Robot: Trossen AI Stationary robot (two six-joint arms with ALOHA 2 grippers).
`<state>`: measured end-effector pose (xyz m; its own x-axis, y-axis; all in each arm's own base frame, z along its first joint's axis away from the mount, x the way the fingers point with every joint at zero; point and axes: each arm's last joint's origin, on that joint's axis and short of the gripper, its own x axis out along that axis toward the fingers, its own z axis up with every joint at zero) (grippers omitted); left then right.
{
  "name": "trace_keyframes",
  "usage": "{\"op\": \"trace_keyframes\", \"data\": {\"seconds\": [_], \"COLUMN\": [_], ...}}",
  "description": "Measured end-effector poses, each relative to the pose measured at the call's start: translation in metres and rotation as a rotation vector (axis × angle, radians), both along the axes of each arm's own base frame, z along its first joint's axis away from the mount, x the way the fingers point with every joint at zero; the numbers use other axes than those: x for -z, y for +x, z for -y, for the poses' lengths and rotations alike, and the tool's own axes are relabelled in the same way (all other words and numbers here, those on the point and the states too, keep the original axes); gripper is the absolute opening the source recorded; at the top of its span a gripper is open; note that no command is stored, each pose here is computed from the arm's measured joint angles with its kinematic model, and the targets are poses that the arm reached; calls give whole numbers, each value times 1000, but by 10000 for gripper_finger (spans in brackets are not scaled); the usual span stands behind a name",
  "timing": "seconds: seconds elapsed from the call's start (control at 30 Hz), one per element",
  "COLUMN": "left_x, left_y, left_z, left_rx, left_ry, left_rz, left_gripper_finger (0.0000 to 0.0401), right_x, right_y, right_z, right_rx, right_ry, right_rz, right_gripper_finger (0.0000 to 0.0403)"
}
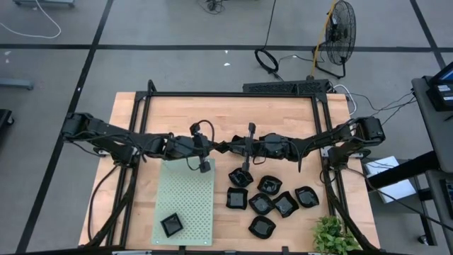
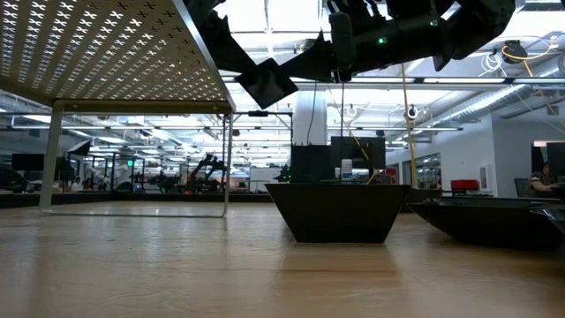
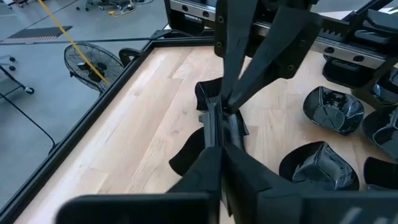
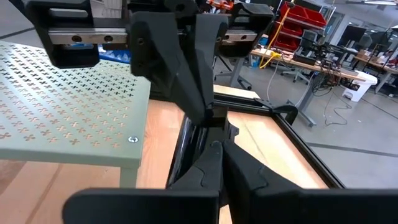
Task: Pick & Place Mini shaped plates
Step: Stack the square plate on top of the other square plates on the shelf
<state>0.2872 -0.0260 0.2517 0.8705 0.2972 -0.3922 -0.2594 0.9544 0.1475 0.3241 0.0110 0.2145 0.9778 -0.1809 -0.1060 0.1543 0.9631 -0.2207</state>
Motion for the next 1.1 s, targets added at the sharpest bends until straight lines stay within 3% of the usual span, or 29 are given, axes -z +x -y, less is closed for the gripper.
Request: {"op": "trace_keyframes", "data": {"seconds": [0.37, 0.57, 0.8, 0.93, 1.1], "left_x": [-5, -26, -51, -64, -69], "left_y": [-3, -20, -60, -86, -117], "left_z": [0, 0, 9, 19, 31], "left_rx": [13, 21, 57, 114, 202], "left_ry": [27, 22, -52, -134, -453], "left_rz": [11, 62, 92, 125, 92], "left_gripper_finger": [3, 2, 2, 2, 1], "right_x": [0, -1, -1, 0, 0], "right_y": [0, 0, -1, -1, -1], "right_z": [0, -2, -11, -11, -11], "right_rx": [-4, -8, -33, -31, -31], "right_ry": [8, 29, 28, 28, 28], "right_rz": [6, 8, 6, 4, 3], "right_gripper_finger": [13, 74, 149, 168, 170]}}
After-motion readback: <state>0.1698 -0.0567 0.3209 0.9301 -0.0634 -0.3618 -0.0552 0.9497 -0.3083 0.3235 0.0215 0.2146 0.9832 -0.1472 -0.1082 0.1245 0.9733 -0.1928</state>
